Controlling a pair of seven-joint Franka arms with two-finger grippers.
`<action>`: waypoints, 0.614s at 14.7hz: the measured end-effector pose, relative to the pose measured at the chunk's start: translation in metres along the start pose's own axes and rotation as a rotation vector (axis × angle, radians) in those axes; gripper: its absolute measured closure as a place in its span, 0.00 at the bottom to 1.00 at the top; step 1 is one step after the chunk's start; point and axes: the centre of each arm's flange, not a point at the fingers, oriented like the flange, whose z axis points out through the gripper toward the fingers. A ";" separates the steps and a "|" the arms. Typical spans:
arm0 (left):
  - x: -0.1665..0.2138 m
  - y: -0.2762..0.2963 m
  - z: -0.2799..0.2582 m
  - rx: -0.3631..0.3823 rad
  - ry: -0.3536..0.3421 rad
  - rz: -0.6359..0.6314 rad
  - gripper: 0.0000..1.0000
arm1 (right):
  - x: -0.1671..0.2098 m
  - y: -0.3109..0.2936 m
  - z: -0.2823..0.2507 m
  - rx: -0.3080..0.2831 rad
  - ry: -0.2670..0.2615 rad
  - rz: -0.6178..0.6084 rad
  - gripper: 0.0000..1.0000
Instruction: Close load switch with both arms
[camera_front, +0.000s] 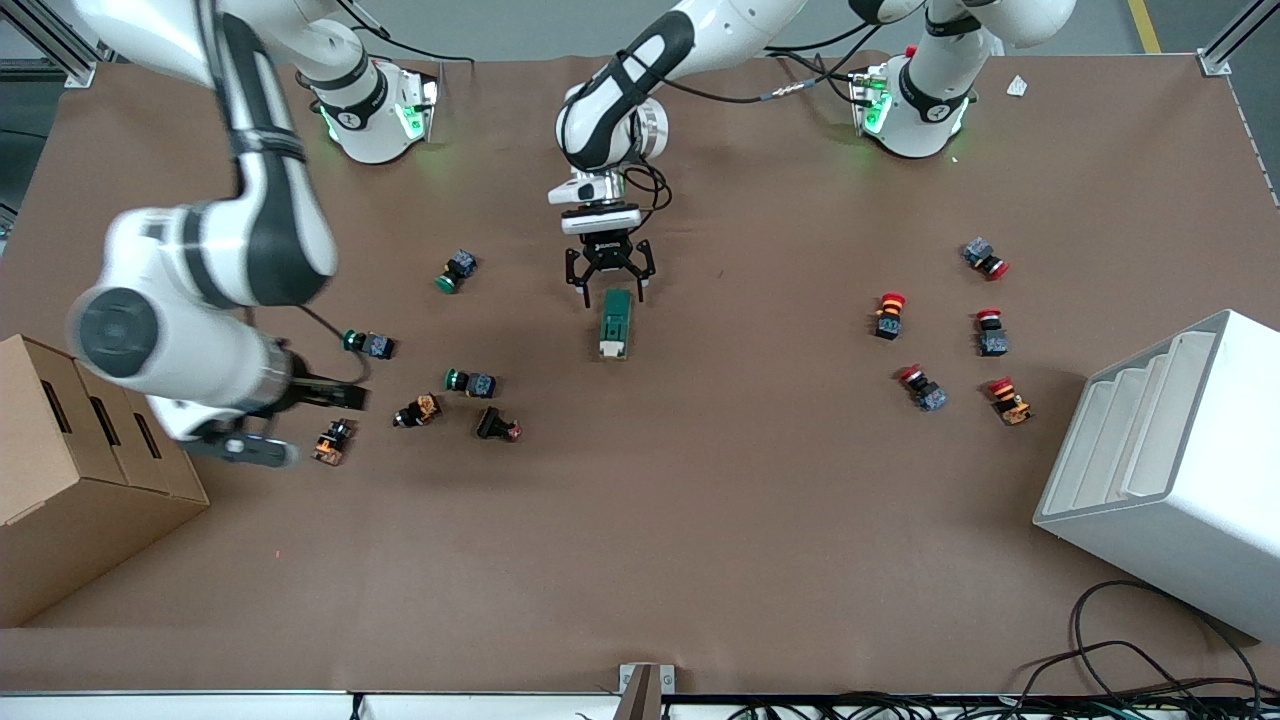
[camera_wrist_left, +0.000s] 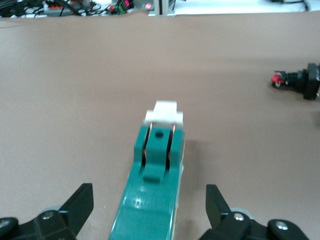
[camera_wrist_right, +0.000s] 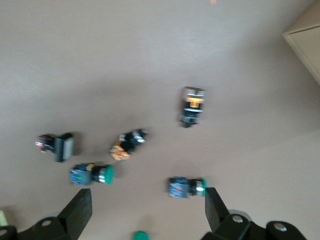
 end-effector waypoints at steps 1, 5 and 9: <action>0.023 0.007 -0.008 0.016 -0.033 -0.006 0.00 | -0.003 0.020 -0.009 0.002 -0.001 -0.021 0.00; 0.118 0.016 -0.028 0.051 -0.157 0.005 0.00 | -0.022 0.072 -0.047 0.041 -0.008 -0.079 0.00; 0.222 -0.007 -0.040 0.049 -0.313 0.029 0.00 | -0.044 0.071 -0.081 0.051 0.016 -0.122 0.00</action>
